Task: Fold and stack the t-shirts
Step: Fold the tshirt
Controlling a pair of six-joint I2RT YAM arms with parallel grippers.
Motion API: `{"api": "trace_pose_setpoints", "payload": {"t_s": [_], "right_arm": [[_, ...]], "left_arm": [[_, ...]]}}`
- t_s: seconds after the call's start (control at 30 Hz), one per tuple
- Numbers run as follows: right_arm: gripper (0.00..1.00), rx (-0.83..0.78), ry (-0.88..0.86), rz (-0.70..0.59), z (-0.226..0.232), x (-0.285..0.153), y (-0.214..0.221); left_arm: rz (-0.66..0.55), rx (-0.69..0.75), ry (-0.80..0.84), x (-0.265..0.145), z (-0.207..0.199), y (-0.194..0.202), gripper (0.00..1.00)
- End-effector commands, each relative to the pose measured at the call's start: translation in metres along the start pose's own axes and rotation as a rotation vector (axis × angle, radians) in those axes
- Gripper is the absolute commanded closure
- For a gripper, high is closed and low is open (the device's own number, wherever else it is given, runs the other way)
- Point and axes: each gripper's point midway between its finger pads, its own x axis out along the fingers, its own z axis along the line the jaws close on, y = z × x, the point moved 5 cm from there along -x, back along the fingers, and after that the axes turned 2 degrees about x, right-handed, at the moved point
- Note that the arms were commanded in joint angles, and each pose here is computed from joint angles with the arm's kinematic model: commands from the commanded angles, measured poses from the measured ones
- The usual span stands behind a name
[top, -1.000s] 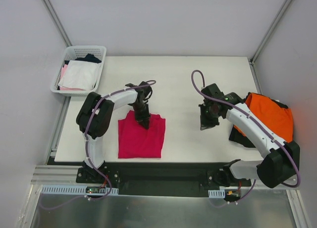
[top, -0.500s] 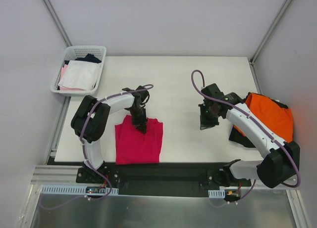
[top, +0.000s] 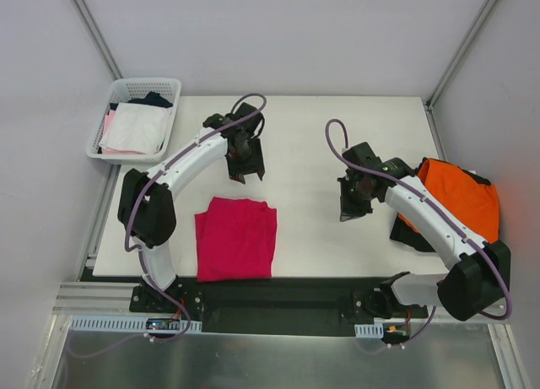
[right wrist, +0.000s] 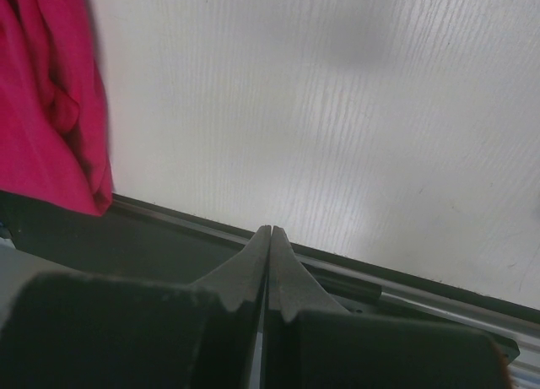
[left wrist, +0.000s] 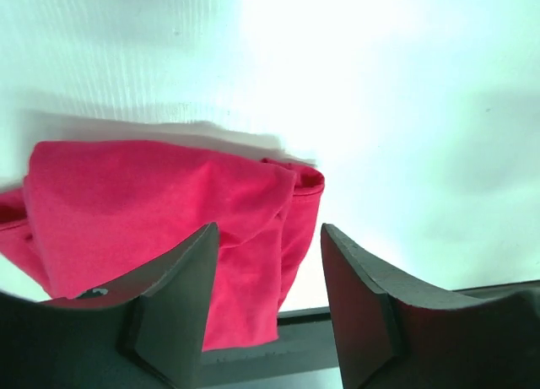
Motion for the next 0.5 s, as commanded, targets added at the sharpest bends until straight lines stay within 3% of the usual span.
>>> {"api": "trace_pose_setpoints", "payload": {"t_s": [0.0,0.1,0.13,0.23,0.3,0.47], "right_arm": [[0.99,-0.014,-0.027,-0.024,0.005,-0.006,-0.004],[0.99,-0.01,-0.036,-0.023,0.005,-0.004,-0.002],[0.99,-0.01,-0.038,-0.02,0.004,-0.003,0.001],[0.99,-0.002,-0.042,-0.014,0.003,0.001,0.006],[0.99,0.001,-0.048,-0.012,0.003,0.003,0.008],[0.99,-0.004,-0.055,0.004,0.005,0.008,0.014]], "left_arm": [[-0.01,0.048,-0.078,-0.039,0.007,0.025,0.5],[0.039,0.047,-0.105,-0.037,0.011,0.068,0.6],[0.057,0.054,-0.12,-0.034,0.013,0.081,0.74],[0.092,0.08,-0.208,-0.022,0.026,0.131,1.0],[0.066,0.076,-0.269,-0.018,0.035,0.156,1.0],[-0.115,0.039,-0.402,-0.007,0.059,0.164,1.0]]}}
